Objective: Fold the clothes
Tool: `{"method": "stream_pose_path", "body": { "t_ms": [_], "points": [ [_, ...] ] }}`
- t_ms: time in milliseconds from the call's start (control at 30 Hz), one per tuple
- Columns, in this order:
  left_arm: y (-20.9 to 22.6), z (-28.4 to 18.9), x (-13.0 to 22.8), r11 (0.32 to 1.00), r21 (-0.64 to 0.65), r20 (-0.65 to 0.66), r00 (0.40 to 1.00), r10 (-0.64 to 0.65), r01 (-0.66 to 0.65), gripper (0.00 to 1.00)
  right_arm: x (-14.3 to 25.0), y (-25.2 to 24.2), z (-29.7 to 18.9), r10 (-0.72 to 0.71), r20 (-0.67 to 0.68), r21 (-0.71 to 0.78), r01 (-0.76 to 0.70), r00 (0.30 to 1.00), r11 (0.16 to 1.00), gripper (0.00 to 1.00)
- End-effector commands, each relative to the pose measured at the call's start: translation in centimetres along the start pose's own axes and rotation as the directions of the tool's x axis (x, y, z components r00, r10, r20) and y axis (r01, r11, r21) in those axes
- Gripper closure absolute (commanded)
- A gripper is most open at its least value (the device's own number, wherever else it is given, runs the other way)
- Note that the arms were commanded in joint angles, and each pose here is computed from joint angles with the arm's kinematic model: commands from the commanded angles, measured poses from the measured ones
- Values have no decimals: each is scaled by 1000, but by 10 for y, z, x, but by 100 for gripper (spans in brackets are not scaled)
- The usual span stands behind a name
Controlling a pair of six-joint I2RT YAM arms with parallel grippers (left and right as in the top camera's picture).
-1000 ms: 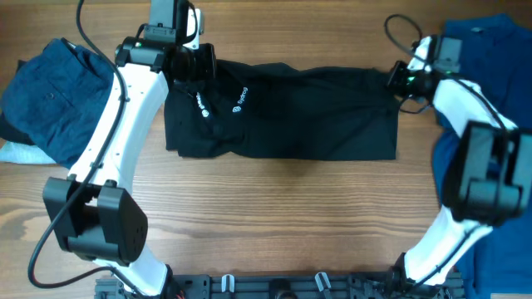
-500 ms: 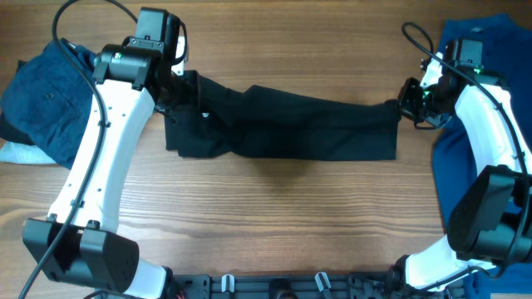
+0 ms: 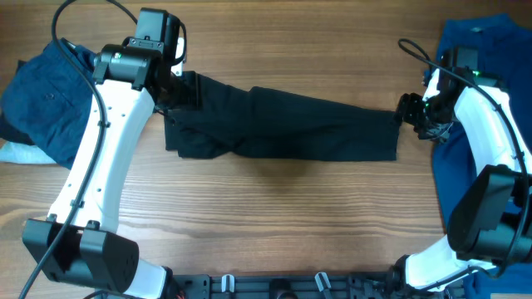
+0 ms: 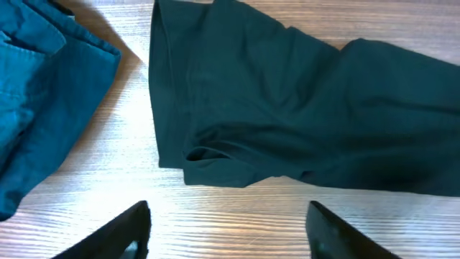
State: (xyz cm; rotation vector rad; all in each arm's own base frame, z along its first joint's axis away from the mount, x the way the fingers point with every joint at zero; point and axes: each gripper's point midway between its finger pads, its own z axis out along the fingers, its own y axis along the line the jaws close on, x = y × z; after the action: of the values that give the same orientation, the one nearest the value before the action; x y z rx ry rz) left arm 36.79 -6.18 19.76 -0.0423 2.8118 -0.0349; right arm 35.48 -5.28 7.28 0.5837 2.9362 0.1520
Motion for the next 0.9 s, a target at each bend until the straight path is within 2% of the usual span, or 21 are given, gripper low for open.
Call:
{"method": "stream_pose_path", "body": {
  "t_ms": [0,67,133,200,233,267,333,533,600,700,867],
  "points": [
    [0,-6,-5,1000,-3,28,1000,-1,1,28,1,-5,35,-22,-64,-46,19,998,999,17],
    [0,-6,-6,1000,-2,33,999,-1,1,27,3,11,49,-87,-93,-174,70,992,982,17],
    [0,-6,-8,1000,-1,39,999,-1,1,26,13,6,70,-78,-162,-172,50,984,984,17],
    [0,-6,-8,1000,-1,39,999,-1,1,26,24,7,82,-78,-220,-187,36,972,982,21],
    [0,-6,-8,1000,-1,39,999,-1,1,26,27,12,84,-98,-231,-223,46,968,974,26],
    [0,-6,-8,1000,0,41,999,-1,1,25,32,25,83,-141,-238,-305,64,961,950,36],
    [-1,-6,-11,1000,2,53,999,-1,1,23,37,45,75,-202,-225,-425,90,953,901,45],
    [-3,-7,-20,1000,9,88,996,-3,2,19,23,45,54,-216,-142,-442,134,966,887,96],
    [-3,-7,-20,1000,9,91,996,0,-1,19,11,37,39,-179,-98,-409,124,979,904,96],
    [-3,-7,-20,1000,10,91,996,0,-1,18,-16,4,-4,-44,15,-234,46,999,971,96],
    [-3,-7,-22,1000,11,98,995,0,-1,17,-22,10,-79,-57,217,-205,103,974,973,96]
  ]
}}
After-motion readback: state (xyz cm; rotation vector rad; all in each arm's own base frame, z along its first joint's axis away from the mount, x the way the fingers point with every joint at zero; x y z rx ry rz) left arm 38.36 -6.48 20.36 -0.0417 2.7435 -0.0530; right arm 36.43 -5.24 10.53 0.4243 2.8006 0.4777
